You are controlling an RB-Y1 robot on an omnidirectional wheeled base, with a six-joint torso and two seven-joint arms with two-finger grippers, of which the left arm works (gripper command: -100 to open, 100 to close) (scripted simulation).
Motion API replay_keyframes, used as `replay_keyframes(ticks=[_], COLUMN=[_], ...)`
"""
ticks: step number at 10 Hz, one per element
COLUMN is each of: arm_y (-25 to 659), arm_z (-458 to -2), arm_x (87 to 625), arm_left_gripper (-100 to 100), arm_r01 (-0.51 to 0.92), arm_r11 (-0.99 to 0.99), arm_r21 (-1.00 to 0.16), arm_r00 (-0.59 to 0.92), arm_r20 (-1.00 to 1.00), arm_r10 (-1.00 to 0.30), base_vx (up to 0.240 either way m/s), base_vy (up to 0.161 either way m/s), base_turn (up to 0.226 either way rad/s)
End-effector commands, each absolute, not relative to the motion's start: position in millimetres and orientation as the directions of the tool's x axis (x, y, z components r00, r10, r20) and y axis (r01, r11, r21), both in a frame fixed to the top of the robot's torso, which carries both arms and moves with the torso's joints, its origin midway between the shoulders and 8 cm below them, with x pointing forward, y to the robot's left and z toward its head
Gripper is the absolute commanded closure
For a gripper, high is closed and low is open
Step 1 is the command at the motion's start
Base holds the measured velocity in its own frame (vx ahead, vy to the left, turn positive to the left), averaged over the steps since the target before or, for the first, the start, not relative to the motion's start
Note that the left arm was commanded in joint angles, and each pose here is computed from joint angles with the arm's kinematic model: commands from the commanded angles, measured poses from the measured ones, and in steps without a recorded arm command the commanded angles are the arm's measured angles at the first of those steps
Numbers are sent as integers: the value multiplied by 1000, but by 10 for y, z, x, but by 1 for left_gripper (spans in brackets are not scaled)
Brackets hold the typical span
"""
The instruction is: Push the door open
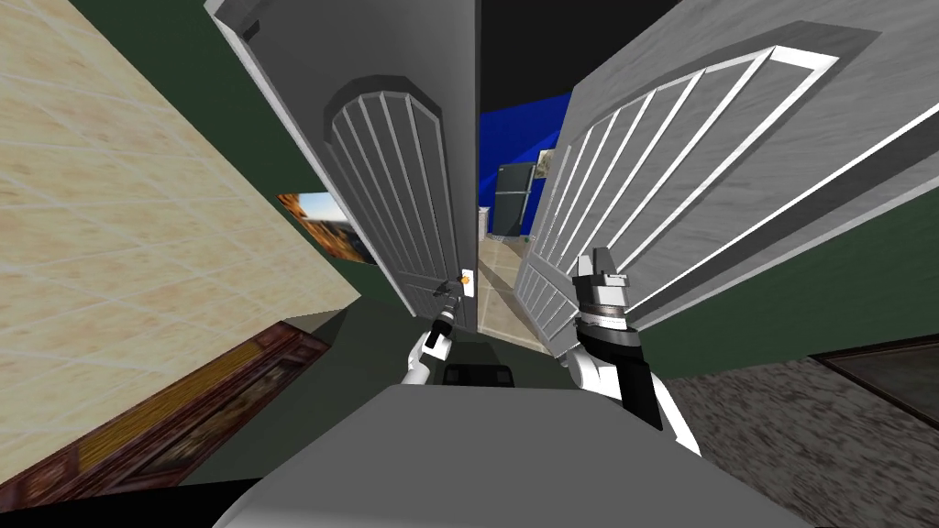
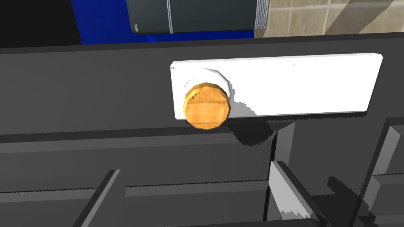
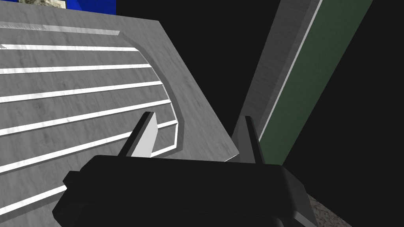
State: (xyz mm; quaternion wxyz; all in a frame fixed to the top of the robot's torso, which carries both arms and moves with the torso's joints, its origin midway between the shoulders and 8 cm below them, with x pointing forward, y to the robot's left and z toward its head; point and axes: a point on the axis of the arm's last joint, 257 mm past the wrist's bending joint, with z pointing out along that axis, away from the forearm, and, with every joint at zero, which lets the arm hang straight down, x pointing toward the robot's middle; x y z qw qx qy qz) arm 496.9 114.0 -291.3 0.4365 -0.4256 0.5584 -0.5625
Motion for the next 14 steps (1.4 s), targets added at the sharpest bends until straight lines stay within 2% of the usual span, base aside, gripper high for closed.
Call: replay_keyframes(ticks=[1, 7, 8, 14], arm_y=[1157, 1167, 1167, 1222], arm_z=[-2930, -2957, -2957, -2930], arm_x=[4990, 5043, 5043, 5080], arm_left_gripper=[-100, -100, 100, 100], arm_r01=[14, 10, 10, 17], arm_r11=[6, 0, 0, 6], arm_r21=[-1000, -1000, -1000, -1000], arm_r00=[-253, -243, -243, -233], arm_r20=[-10, -3, -3, -10], arm_r10=[-967, -970, -970, -972], base_vx=[184, 167, -12, 14], base_vy=[-69, -43, 4, -2], base_turn=[-28, -21, 5, 1])
